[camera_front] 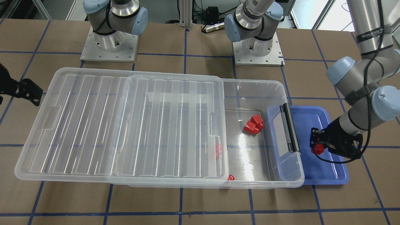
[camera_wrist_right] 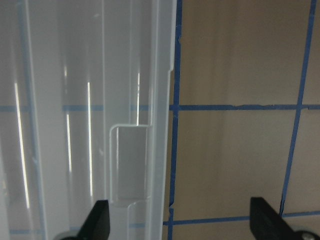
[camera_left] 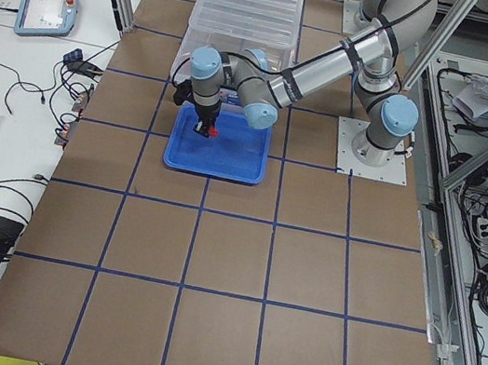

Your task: Place red block in blue tray from box

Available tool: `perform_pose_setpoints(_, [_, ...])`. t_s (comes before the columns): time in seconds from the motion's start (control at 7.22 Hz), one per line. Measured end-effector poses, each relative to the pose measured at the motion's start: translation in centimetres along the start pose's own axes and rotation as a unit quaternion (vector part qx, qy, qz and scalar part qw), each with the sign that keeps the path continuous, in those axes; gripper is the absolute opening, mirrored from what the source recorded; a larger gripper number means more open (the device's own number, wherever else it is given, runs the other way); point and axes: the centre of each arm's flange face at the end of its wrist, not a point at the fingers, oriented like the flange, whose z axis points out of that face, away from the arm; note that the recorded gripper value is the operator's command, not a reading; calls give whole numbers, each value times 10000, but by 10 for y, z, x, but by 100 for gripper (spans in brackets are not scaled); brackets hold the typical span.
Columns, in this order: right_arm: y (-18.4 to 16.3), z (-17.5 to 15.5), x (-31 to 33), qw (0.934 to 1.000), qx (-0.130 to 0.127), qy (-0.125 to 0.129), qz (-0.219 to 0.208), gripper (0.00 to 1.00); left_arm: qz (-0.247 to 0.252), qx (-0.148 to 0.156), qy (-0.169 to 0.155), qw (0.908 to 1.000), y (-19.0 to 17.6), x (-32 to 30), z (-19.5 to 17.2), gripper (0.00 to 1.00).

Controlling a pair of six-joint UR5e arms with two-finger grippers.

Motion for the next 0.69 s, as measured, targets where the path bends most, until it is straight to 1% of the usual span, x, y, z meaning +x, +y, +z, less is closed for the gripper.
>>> perform_pose_setpoints(0.14, [-6, 14, 22, 9999, -26, -20, -96, 100, 8, 40, -43, 10000, 3, 2, 7, 89])
perform_pose_setpoints(0.28, [-9, 28, 43, 9999, -105, -69, -107, 100, 0, 73, -80, 9999, 3, 0, 7, 97])
perform_pose_setpoints(0.42, [-9, 39, 56, 9997, -176, -111, -92, 100, -20, 97, -110, 9999, 3, -3, 4, 100])
perform_pose_setpoints(0.69, [-6, 57, 61, 9993, -326, -186, -91, 100, -71, 111, -140, 9998, 5, -4, -8, 100])
